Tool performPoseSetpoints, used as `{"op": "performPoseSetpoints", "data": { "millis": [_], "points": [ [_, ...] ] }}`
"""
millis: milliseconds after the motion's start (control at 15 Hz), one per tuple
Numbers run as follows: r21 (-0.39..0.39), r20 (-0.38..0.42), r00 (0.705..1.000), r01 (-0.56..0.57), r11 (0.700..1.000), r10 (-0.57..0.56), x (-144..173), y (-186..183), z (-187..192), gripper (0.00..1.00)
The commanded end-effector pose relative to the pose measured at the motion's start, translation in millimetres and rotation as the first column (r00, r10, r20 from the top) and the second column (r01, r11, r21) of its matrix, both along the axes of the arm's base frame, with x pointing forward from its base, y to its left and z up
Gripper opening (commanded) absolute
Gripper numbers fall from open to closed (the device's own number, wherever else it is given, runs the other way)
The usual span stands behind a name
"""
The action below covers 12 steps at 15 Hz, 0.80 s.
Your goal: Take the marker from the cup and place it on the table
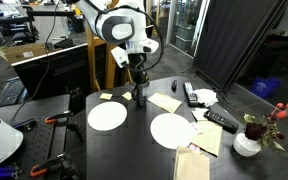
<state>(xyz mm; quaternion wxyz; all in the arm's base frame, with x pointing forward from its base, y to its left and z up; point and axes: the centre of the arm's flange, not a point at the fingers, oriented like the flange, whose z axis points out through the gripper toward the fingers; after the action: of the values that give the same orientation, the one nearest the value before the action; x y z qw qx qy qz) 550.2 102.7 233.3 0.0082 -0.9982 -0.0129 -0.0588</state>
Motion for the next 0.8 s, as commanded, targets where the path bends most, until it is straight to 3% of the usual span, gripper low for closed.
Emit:
{"op": "performPoseSetpoints", "data": {
  "millis": [0,733],
  "points": [
    [-0.015,0.032,0.999,-0.016,1.0,0.017,4.6,0.8,-3.3,0.32],
    [-0.042,0.063,0.996,-0.055,0.998,0.057,4.6,-0.4,-11.8,0.34]
  ]
}}
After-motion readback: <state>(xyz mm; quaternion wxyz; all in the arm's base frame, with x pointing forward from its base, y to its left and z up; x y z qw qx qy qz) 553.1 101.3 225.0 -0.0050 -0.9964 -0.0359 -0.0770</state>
